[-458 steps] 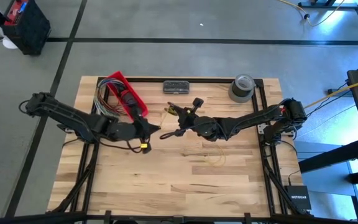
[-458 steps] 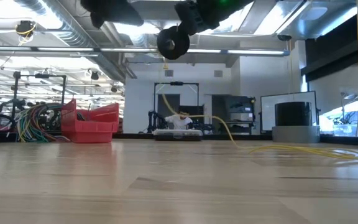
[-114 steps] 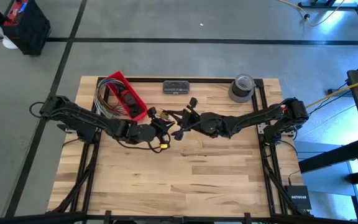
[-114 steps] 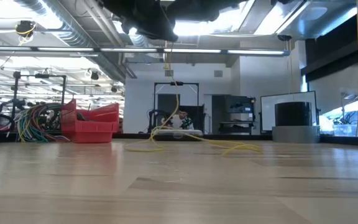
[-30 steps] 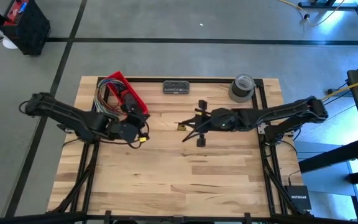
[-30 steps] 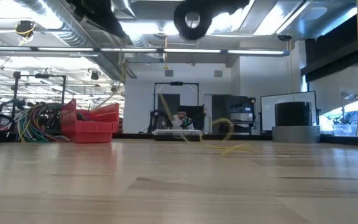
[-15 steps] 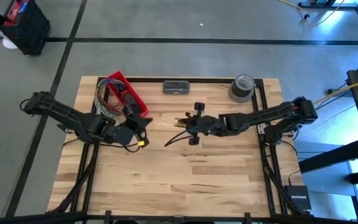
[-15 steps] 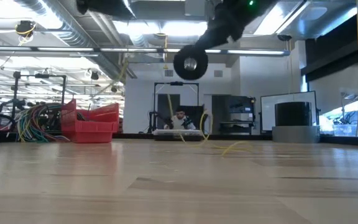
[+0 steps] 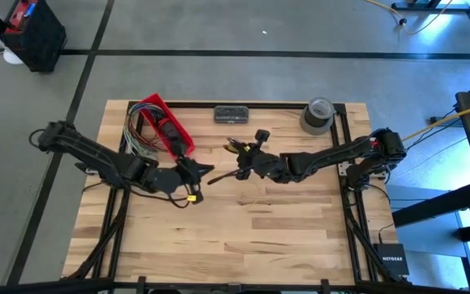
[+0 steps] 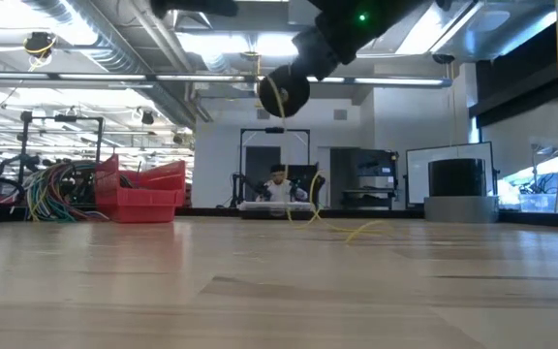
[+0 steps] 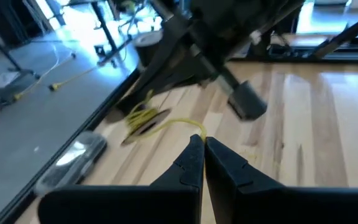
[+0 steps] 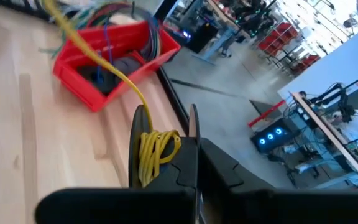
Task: Coil cords
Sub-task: Coil the yellow wire on the spool
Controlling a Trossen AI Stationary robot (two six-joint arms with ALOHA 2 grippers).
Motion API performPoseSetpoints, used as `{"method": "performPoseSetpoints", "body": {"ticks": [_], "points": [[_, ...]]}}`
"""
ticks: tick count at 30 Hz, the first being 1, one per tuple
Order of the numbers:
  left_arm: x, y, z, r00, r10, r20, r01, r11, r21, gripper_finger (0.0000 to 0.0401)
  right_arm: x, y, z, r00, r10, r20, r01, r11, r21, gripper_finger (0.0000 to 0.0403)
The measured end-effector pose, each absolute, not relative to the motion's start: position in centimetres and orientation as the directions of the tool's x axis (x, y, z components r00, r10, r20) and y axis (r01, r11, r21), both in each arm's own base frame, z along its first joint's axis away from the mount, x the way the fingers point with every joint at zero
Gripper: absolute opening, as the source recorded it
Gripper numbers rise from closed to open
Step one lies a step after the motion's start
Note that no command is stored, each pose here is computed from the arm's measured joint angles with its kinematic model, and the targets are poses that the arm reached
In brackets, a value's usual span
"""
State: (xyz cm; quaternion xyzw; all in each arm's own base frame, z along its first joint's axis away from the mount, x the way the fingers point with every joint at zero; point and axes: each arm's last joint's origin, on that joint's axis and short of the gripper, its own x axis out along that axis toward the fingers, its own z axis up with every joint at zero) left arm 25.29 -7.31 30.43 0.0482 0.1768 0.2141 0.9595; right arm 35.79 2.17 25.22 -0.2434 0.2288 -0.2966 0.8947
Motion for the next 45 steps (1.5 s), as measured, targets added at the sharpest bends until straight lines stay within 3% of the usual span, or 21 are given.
{"method": "performPoseSetpoints", "body": {"ticks": [15,19,28,35,40,45], "points": [[29.7,-7.8,28.2,0.873,0.421,-0.245,-0.33,0.882,0.337,0.0005,36.1,2.5,25.3,0.805,-0.518,-0.291,0.359,0.814,-0.456,0.0005],[30.2,-8.2,27.5,0.904,0.324,-0.278,-0.207,0.903,0.377,0.0005,36.1,2.5,25.3,0.805,-0.518,-0.291,0.359,0.814,-0.455,0.0005],[30.5,-7.4,27.0,0.893,0.305,-0.329,-0.186,0.919,0.347,0.0005,36.2,2.5,25.5,0.824,-0.502,-0.263,0.371,0.828,-0.421,0.0005],[30.3,-7.0,26.2,0.875,0.256,-0.411,-0.116,0.935,0.336,0.0005,36.3,2.6,26.9,0.849,-0.501,-0.167,0.415,0.829,-0.375,0.0005],[30.4,-6.4,26.1,0.864,0.276,-0.421,-0.146,0.938,0.314,0.0005,35.5,2.5,29.1,0.866,-0.492,-0.086,0.438,0.83,-0.344,0.0005],[30.4,-6.0,25.9,0.852,0.288,-0.438,-0.156,0.937,0.312,0.0005,34.7,2.4,30.0,0.863,-0.496,-0.098,0.434,0.826,-0.359,0.0005]]}}
